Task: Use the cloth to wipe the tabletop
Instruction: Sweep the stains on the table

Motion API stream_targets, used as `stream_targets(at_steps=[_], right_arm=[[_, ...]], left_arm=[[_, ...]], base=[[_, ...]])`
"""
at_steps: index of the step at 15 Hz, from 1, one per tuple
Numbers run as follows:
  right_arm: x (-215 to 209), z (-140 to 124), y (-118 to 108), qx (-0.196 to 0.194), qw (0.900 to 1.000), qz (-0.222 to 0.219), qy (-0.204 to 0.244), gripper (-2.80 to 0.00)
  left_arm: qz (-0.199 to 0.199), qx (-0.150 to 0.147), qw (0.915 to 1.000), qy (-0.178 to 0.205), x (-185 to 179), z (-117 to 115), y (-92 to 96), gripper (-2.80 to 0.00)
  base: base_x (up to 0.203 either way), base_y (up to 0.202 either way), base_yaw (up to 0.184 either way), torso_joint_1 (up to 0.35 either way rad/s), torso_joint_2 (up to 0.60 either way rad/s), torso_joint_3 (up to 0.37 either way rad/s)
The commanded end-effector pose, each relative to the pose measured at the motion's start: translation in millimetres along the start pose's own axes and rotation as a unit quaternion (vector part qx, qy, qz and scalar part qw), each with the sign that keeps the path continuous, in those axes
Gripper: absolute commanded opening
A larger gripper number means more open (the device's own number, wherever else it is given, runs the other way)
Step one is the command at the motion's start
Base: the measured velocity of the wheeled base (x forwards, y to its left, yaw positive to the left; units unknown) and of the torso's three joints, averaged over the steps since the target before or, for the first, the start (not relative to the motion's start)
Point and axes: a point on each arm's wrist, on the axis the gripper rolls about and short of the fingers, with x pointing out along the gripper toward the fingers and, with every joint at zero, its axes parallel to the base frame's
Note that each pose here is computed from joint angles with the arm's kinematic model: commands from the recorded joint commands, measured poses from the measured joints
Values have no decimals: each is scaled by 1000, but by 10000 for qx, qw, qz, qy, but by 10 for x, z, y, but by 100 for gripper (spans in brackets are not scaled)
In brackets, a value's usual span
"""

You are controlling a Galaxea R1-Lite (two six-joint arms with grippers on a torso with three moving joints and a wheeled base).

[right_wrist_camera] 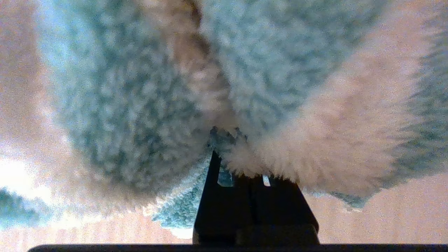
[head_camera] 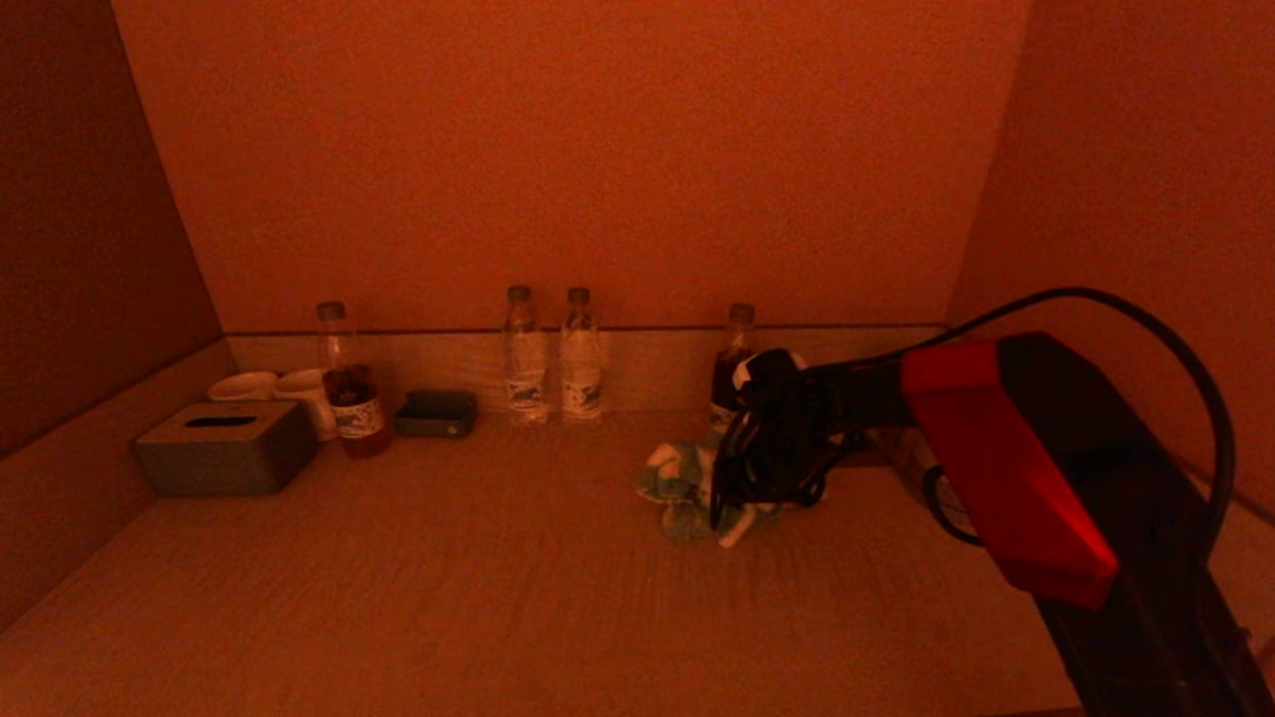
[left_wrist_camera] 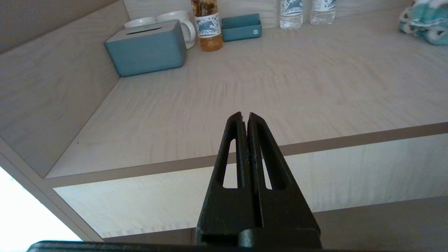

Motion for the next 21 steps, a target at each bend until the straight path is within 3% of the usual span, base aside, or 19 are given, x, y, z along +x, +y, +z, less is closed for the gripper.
stream_targets(at_steps=[1,3,5,8,11,14,17,21], right_arm=[[69,-26,54,-43,10000,40,77,-280],[15,-46,192,-76,9998,136,91,-280],[-115,-31,229,218,9996,151,25,-280],[-288,-107,241,213,9991,338,156,-280],[-572,-270,256,199,9959,791,387,-280],[-715,-492,220,-23,9933,932,686,-280],[-947,-681,-64,-24,9943,753,756,-280],[-1164,-558,-746,726,9962,395,268,-280]], left_arm=[[-4,3,10000,-1,0,0,0,-280],[-9,3,10000,-2,0,0,0,-280],[-4,3,10000,-1,0,0,0,-280],[-12,3,10000,-2,0,0,0,-280],[-4,3,10000,-1,0,0,0,-280],[-4,3,10000,-1,0,0,0,-280],[3,3,10000,0,0,0,0,-280],[-6,3,10000,-1,0,0,0,-280]], base=[[0,0,0,0,0,0],[0,0,0,0,0,0],[0,0,0,0,0,0],[0,0,0,0,0,0],[0,0,0,0,0,0],[0,0,0,0,0,0],[0,0,0,0,0,0],[0,0,0,0,0,0]])
